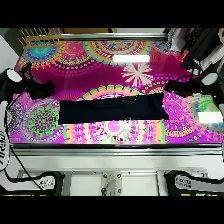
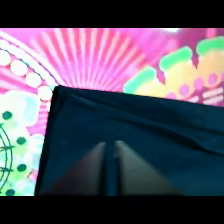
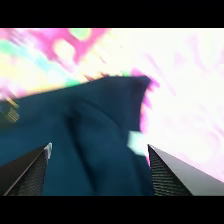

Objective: Fold the clothes and pants, and hang the long-sleeved shirts on hangers.

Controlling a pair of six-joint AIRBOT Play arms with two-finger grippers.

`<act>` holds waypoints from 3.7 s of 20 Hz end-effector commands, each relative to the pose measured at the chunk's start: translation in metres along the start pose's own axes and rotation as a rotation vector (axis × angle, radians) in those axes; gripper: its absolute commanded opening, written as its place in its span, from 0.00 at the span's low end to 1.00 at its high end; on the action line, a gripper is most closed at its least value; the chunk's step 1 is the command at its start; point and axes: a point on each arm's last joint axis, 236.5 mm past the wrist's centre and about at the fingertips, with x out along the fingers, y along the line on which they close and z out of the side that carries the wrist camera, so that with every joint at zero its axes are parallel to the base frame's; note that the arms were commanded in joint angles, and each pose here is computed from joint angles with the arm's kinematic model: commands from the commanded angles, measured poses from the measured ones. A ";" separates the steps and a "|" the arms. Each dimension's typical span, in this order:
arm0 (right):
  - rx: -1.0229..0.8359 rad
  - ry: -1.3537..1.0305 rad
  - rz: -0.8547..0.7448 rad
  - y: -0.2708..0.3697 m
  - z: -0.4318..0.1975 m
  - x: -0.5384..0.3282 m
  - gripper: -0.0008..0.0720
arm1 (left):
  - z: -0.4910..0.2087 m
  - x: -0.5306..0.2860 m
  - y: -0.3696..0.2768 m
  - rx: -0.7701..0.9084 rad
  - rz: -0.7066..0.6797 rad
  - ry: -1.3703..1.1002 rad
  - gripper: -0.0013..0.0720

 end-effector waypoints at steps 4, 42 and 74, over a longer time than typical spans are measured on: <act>0.218 0.289 0.119 -0.096 -0.072 -0.001 0.91 | -0.068 0.016 -0.058 0.126 -0.047 0.066 0.03; -0.167 0.363 0.076 0.067 -0.016 -0.057 0.02 | -0.188 0.184 -0.312 0.529 -0.231 0.329 0.03; -0.487 0.315 0.294 0.376 -0.124 0.009 0.03 | 0.069 -0.017 -0.197 0.289 -0.242 -0.131 0.03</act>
